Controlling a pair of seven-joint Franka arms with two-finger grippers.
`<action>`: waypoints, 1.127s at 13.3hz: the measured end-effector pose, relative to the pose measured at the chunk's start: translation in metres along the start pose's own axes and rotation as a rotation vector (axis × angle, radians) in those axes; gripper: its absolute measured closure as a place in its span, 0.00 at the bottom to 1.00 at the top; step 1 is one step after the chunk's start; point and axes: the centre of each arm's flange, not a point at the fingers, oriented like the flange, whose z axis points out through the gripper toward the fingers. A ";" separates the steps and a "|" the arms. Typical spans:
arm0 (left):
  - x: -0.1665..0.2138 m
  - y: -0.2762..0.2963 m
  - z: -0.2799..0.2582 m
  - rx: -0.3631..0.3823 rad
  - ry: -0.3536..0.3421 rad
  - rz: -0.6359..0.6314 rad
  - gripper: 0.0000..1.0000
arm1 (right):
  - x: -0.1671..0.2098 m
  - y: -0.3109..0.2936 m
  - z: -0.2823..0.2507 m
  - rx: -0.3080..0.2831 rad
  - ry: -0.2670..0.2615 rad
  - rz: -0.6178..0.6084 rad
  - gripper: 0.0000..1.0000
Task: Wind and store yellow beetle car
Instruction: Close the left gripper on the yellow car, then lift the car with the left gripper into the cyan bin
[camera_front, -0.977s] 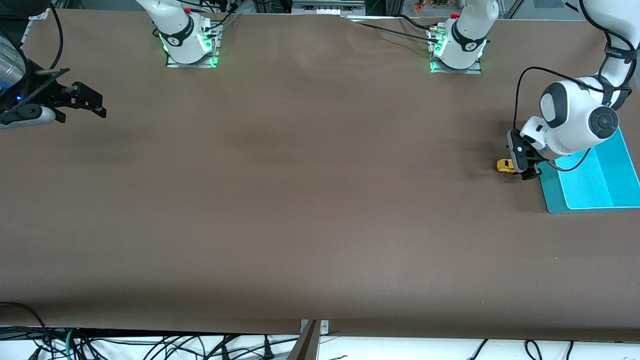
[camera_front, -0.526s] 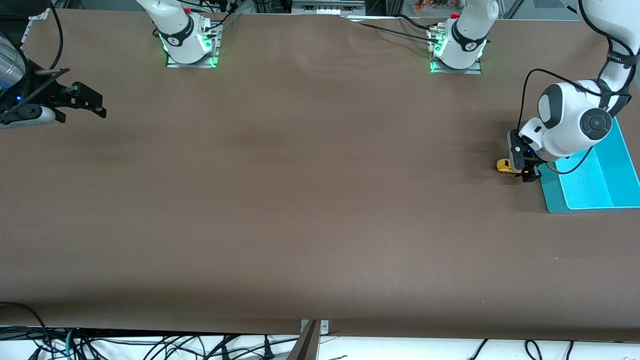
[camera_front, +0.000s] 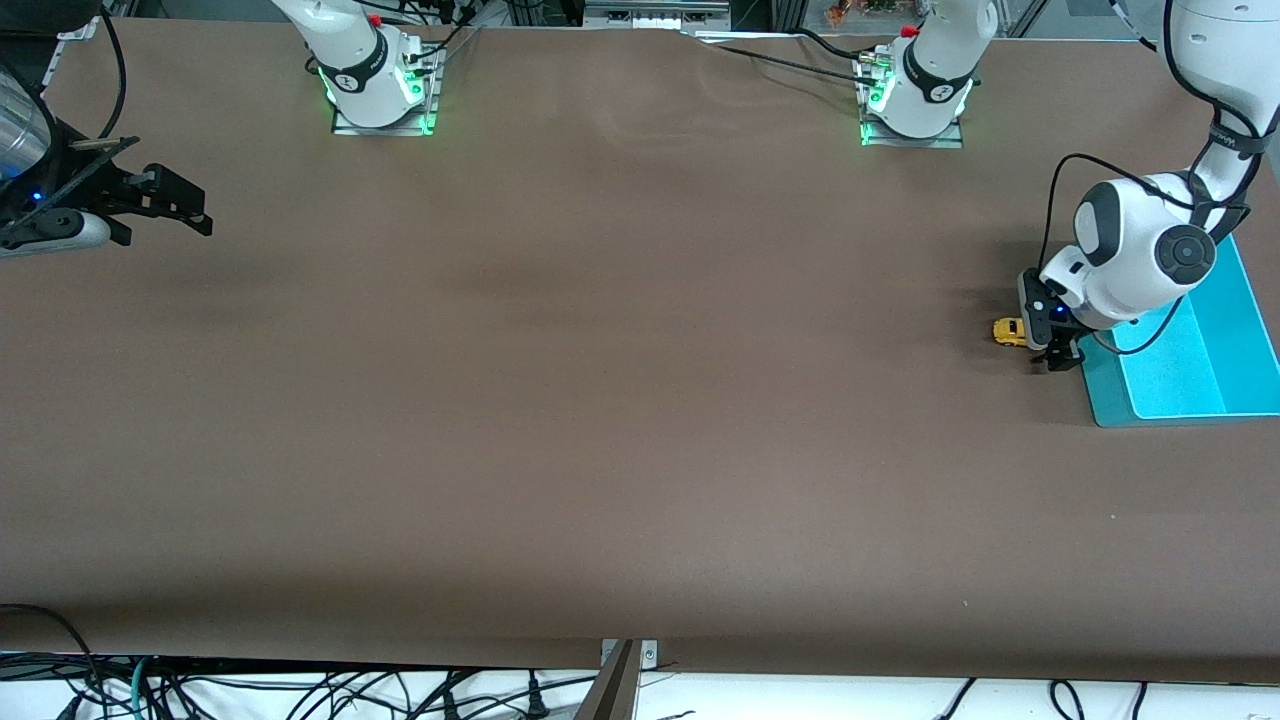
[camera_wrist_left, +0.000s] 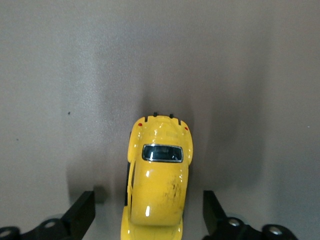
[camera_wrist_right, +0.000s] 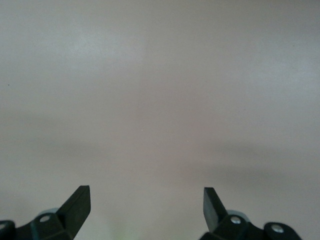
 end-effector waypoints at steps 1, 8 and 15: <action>0.002 -0.001 0.000 0.001 0.001 0.004 0.17 | 0.000 0.000 0.000 0.000 0.000 0.000 0.00; 0.008 -0.001 0.000 0.001 0.004 0.017 0.26 | 0.000 0.000 0.000 0.000 0.000 0.000 0.00; 0.009 -0.011 -0.031 0.000 -0.003 0.017 0.53 | 0.000 0.002 0.001 0.001 -0.002 0.003 0.00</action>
